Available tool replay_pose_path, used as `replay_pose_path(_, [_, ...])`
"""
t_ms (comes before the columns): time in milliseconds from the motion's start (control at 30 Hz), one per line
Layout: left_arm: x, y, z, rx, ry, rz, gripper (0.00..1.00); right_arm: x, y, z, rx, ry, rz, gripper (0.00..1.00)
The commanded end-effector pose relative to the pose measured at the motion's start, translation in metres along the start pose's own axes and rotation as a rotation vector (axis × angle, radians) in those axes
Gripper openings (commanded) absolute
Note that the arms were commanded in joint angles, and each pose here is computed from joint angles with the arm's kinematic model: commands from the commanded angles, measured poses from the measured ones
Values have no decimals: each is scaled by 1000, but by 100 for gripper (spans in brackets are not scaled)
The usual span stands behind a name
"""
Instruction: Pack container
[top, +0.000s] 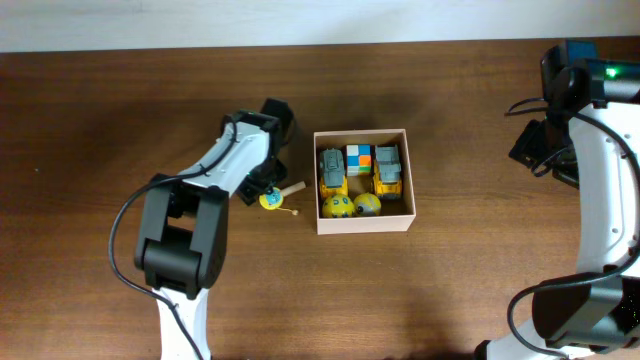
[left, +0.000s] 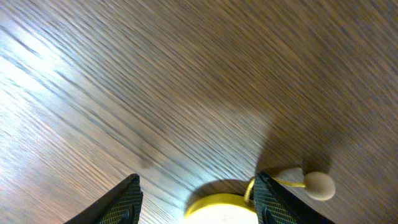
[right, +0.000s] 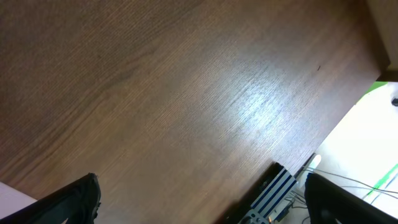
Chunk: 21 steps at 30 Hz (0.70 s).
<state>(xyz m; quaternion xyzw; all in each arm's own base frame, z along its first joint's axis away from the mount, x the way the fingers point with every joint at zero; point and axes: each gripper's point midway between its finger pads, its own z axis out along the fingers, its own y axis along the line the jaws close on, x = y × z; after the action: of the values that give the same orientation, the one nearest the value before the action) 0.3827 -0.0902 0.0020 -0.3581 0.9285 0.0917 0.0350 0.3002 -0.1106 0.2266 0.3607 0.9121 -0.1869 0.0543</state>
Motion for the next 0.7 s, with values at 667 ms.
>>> replay_pose_path(667, [-61,54,33,-132,-55,220,72,-1,-2,-1,1,-7,16,99])
